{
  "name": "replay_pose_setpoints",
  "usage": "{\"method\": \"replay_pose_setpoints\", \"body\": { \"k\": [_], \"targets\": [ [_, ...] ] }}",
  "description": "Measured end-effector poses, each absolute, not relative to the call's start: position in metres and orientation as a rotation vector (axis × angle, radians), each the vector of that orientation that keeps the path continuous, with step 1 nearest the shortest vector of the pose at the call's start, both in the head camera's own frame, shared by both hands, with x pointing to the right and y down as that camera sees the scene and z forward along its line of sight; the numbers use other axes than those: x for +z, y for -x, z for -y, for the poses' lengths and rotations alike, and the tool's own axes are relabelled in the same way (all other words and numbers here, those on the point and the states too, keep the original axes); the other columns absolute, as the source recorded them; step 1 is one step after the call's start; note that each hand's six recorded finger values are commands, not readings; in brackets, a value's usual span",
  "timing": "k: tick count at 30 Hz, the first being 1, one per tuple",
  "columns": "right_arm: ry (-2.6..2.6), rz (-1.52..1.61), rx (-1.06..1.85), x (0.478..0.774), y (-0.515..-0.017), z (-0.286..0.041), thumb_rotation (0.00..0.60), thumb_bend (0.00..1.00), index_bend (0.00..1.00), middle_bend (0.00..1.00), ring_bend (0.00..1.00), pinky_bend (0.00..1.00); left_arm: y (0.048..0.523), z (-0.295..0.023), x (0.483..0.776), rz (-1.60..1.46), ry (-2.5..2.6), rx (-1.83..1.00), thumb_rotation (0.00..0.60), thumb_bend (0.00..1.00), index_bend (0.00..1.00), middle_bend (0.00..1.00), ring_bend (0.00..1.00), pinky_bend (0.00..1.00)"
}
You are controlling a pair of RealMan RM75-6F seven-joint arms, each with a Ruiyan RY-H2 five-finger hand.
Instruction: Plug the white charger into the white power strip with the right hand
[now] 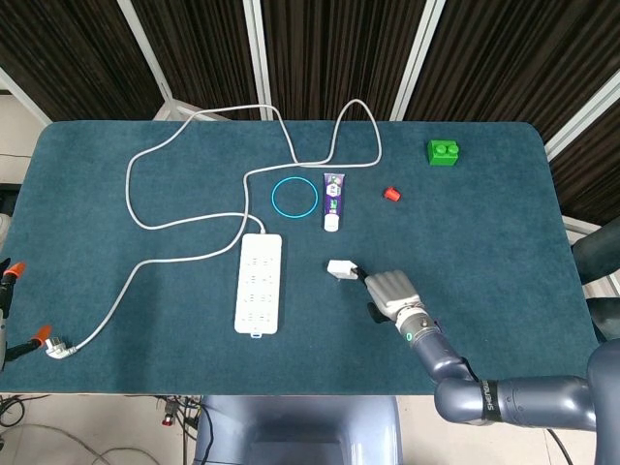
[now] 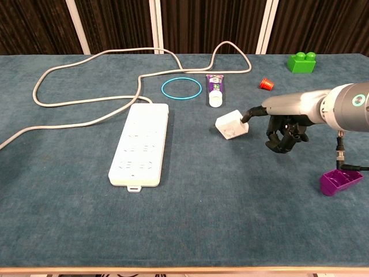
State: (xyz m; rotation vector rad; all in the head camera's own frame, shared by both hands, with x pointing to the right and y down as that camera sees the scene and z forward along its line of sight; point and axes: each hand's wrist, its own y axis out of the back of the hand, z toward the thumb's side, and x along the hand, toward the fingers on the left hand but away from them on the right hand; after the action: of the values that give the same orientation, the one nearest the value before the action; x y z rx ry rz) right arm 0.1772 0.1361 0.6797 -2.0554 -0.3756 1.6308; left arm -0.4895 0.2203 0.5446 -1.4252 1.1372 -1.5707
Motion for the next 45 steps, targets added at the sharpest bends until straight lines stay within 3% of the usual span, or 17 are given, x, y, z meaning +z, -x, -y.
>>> {"method": "replay_pose_setpoints", "body": {
  "k": [14, 16, 20, 23, 26, 34, 45],
  "targets": [
    [2.092, 0.566, 1.55, 0.661, -0.156, -0.111, 0.6, 0.62, 0.11, 0.67, 0.73, 0.69, 0.492, -0.22, 0.543, -1.146, 1.423, -1.572, 0.6, 0.15, 0.1, 0.0, 0.0, 0.0],
    [2.077, 0.63, 1.532, 0.655, -0.158, -0.103, 0.6, 0.58, 0.09, 0.57, 0.62, 0.64, 0.491, -0.22, 0.543, -1.145, 1.425, -1.571, 0.6, 0.15, 0.1, 0.0, 0.0, 0.0],
    [2.061, 0.766, 1.502, 0.645, -0.164, -0.091, 0.6, 0.37, 0.05, 0.26, 0.3, 0.37, 0.49, -0.22, 0.544, -1.142, 1.427, -1.57, 0.6, 0.15, 0.1, 0.0, 0.0, 0.0],
    [2.065, 0.801, 1.502, 0.644, -0.168, -0.092, 0.6, 0.25, 0.05, 0.14, 0.19, 0.29, 0.49, -0.221, 0.544, -1.141, 1.428, -1.569, 0.6, 0.15, 0.1, 0.0, 0.0, 0.0],
    [2.06, 0.797, 1.517, 0.647, -0.169, -0.096, 0.6, 0.2, 0.06, 0.13, 0.18, 0.28, 0.49, -0.221, 0.543, -1.143, 1.427, -1.568, 0.6, 0.15, 0.1, 0.0, 0.0, 0.0],
    [1.983, 0.846, 1.584, 0.662, -0.162, -0.111, 0.6, 0.2, 0.12, 0.13, 0.18, 0.28, 0.49, -0.221, 0.545, -1.137, 1.426, -1.573, 0.6, 0.15, 0.1, 0.0, 0.0, 0.0],
    [1.928, 0.961, 1.664, 0.682, -0.137, -0.106, 0.6, 0.25, 0.2, 0.25, 0.28, 0.28, 0.493, -0.219, 0.545, -1.142, 1.425, -1.58, 0.6, 0.15, 0.1, 0.0, 0.0, 0.0]
  ]
}}
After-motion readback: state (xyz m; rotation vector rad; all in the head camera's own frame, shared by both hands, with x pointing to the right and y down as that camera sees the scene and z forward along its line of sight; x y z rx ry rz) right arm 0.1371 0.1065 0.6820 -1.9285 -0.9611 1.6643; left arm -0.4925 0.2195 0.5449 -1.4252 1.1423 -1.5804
